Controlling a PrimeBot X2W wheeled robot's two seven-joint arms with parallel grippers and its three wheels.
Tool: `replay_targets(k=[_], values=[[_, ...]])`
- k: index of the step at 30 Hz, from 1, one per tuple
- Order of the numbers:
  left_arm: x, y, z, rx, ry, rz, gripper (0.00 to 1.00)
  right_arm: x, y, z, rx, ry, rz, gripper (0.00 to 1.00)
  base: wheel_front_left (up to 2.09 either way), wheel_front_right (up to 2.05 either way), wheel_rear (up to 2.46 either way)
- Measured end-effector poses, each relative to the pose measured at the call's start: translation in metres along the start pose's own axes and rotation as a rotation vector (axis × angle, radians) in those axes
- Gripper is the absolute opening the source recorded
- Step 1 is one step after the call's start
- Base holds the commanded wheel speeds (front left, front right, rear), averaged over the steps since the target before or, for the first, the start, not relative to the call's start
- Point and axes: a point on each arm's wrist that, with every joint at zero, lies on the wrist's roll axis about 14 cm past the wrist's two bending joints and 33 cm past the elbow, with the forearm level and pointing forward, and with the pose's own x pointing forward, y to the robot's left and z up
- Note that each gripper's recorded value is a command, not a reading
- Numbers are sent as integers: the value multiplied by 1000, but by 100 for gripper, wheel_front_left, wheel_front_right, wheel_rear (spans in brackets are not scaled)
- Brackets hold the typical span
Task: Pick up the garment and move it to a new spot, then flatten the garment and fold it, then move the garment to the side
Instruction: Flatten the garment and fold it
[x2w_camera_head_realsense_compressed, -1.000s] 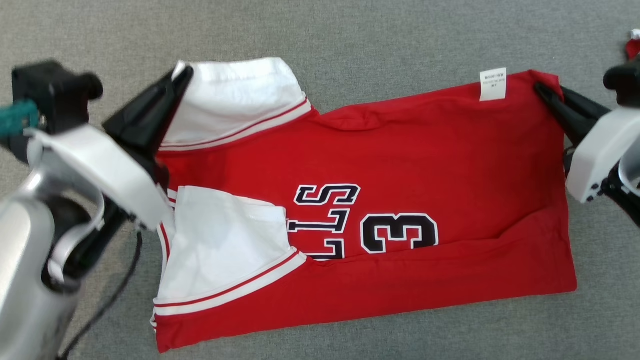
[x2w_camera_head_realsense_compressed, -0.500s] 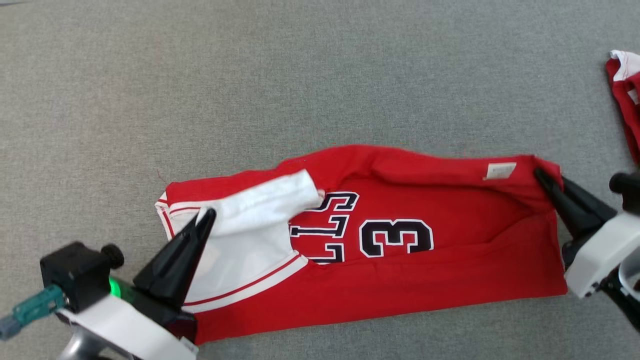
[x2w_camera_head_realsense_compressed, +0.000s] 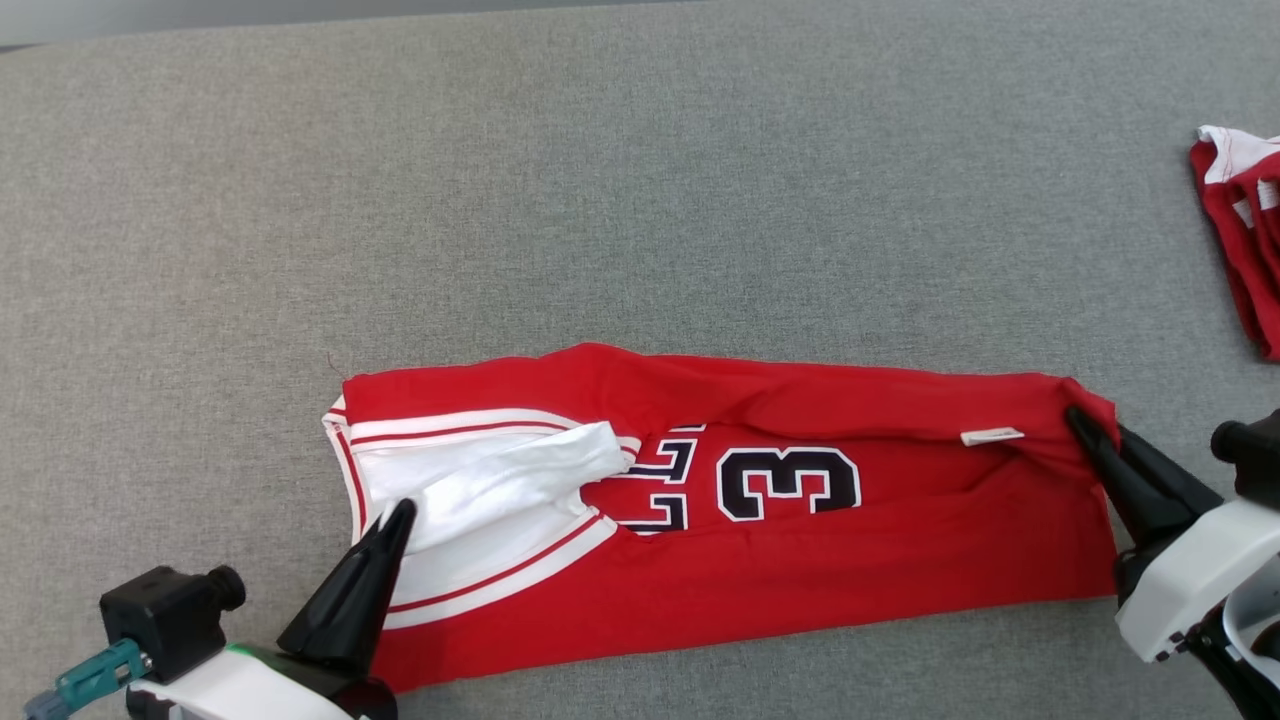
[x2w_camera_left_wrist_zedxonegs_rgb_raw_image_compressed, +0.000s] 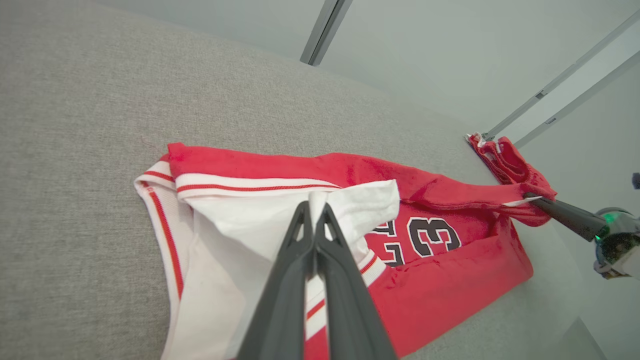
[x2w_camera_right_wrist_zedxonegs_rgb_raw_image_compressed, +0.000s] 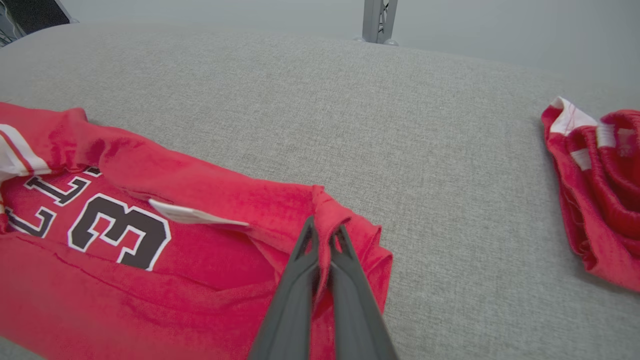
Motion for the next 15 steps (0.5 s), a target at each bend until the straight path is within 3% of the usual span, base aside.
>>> replay_targets(k=[2, 5, 6, 7, 8, 15], values=[[-3, 9, -5, -14, 6, 24, 0, -3, 2, -2, 6, -1, -2, 0, 0, 0, 0], [-7, 17, -15, -40, 18, 47, 0, -8, 4, -3, 17, -17, -11, 61, 0, 0, 0], [-8, 19, -17, -52, 16, 50, 19, -9, 4, -4, 25, -23, -16, 99, 0, 0, 0], [-9, 20, -18, -60, 10, 51, 47, -11, 4, -4, 33, -32, -20, 100, 0, 0, 0], [-10, 20, -19, -65, 7, 48, 100, -12, 4, -4, 37, -38, -24, 100, 0, 0, 0], [-24, 7, -35, -123, 28, 1, 100, -26, -1, -10, 80, -74, -66, 100, 0, 0, 0]])
